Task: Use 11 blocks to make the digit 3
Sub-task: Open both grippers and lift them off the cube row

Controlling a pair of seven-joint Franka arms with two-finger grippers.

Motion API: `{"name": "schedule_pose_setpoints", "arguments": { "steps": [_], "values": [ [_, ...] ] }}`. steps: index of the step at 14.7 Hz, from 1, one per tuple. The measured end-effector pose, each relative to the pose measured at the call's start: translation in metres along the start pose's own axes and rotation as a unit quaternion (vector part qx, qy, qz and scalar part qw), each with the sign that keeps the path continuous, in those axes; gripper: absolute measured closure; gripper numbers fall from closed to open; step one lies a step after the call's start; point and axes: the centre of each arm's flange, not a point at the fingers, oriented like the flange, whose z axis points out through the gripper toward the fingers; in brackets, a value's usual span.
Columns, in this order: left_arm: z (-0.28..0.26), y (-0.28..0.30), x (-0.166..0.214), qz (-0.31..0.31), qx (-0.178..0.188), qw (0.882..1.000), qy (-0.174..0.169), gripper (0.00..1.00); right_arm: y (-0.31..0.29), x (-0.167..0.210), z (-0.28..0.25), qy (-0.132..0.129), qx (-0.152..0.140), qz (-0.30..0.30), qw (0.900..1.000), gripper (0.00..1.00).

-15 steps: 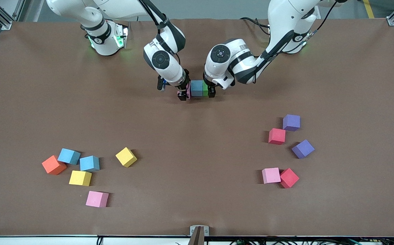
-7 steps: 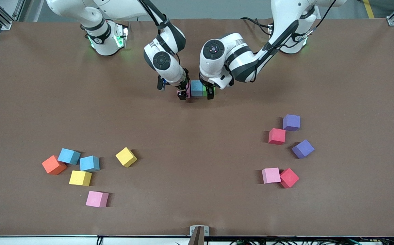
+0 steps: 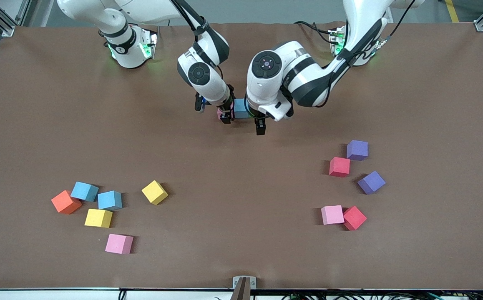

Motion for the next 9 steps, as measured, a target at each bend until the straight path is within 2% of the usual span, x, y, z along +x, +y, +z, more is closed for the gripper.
{"name": "schedule_pose_setpoints", "arguments": {
  "steps": [4,7,9],
  "values": [
    [-0.031,0.054,0.034,0.067,-0.021,0.998,0.000,0.00,-0.002,-0.004,-0.005,0.015,-0.017,-0.005,1.000,0.00],
    [-0.038,0.098,0.073,0.120,-0.034,0.992,0.006,0.00,-0.011,-0.013,-0.027,0.028,-0.040,-0.003,0.999,0.00],
    [-0.039,0.127,0.095,0.159,-0.046,0.986,0.017,0.00,-0.015,-0.018,-0.041,0.031,-0.043,-0.005,0.999,0.00]
  ]
}}
